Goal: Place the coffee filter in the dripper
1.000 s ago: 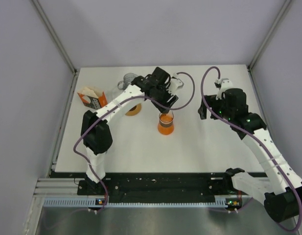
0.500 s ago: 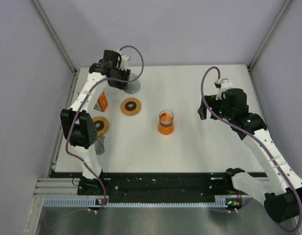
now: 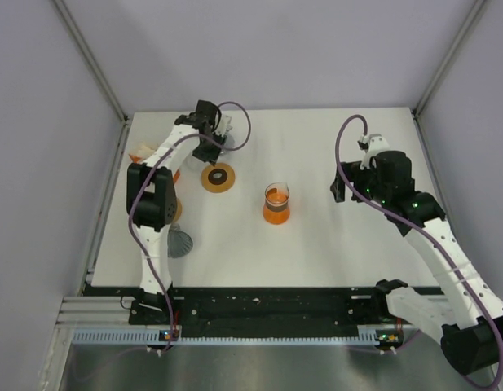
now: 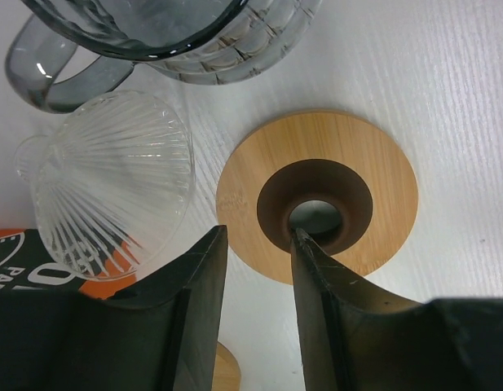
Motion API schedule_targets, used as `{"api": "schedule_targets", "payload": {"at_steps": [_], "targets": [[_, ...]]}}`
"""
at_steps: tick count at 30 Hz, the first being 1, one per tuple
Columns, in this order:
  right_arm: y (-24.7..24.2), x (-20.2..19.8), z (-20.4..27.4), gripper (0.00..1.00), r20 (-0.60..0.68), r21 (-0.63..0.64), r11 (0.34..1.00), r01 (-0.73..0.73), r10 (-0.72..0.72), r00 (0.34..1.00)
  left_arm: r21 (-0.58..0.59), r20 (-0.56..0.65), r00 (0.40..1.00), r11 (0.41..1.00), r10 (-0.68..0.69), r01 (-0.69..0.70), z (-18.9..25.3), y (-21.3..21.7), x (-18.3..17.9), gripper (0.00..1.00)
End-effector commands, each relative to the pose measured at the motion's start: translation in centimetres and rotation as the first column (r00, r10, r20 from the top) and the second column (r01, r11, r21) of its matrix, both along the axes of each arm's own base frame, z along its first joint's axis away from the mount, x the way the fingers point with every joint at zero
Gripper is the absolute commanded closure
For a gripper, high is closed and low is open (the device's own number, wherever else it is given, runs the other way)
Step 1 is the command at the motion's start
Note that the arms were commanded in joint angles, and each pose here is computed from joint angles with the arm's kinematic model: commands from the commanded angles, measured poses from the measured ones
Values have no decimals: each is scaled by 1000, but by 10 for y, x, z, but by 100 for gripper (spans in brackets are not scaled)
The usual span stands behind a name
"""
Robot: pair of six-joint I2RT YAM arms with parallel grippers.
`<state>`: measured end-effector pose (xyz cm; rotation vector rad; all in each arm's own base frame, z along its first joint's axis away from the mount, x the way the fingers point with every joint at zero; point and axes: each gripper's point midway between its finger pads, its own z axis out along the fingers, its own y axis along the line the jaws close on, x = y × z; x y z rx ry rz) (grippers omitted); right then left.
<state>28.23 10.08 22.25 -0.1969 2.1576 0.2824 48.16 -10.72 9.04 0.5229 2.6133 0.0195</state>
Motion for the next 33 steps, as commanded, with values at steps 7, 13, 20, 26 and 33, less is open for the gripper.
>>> {"api": "schedule_targets", "payload": {"at_steps": [7, 13, 20, 26, 33], "targets": [[1, -2, 11, 4, 51, 6, 1000, -2, 2, 999, 6, -23, 999, 1000, -27, 27, -24, -5, 10, 57], [0, -3, 10, 4, 50, 7, 1000, 0, 0, 999, 23, -65, 997, 999, -46, 48, -42, -9, 4, 57], [1, -3, 12, 4, 53, 10, 1000, 0, 0, 999, 93, -105, 992, 993, -66, 76, -65, -5, 0, 63], [2, -4, 16, 4, 59, 25, 1000, -1, -1, 998, 44, -158, 982, 993, -103, 111, -80, -15, -11, 97], [9, -6, 31, 4, 74, 62, 998, -31, 27, 997, -92, -125, 980, 986, -152, 141, -41, -36, -19, 100]]}}
